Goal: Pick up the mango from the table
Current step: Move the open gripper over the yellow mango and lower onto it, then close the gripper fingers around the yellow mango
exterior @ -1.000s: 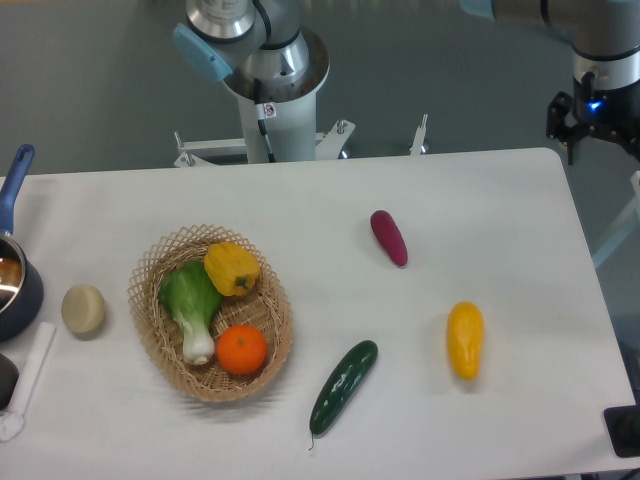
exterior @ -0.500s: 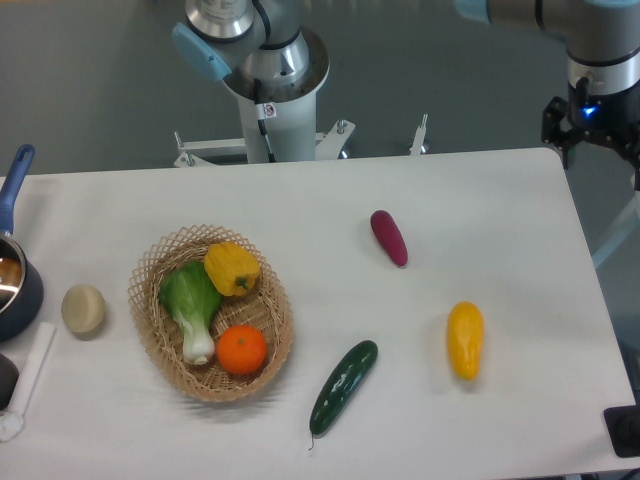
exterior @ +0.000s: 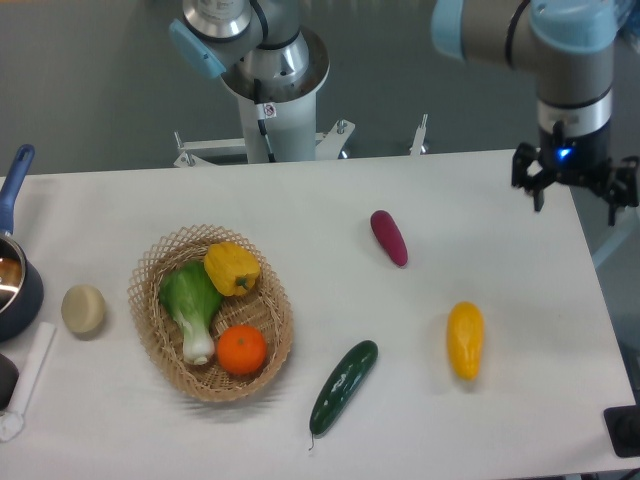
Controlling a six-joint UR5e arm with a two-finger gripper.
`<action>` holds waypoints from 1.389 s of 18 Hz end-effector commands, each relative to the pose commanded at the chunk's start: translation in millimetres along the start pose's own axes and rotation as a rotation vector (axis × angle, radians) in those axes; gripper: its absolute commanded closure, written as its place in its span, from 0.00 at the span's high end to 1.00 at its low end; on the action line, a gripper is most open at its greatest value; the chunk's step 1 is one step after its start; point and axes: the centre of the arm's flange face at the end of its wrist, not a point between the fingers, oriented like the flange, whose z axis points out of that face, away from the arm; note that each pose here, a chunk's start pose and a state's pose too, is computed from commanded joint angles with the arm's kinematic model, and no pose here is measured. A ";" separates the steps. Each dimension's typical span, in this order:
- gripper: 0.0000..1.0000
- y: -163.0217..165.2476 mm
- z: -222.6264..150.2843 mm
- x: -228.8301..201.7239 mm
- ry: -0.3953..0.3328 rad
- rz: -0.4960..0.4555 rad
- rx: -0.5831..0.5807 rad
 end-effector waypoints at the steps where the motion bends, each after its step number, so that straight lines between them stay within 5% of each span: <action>1: 1.00 -6.9 7.2 5.7 0.017 -0.006 0.002; 9: 1.00 -46.7 74.0 24.5 0.177 -0.240 0.086; 15: 1.00 -68.8 128.7 28.3 0.236 -0.272 0.081; 25: 1.00 -71.4 165.5 41.0 0.291 -0.271 0.108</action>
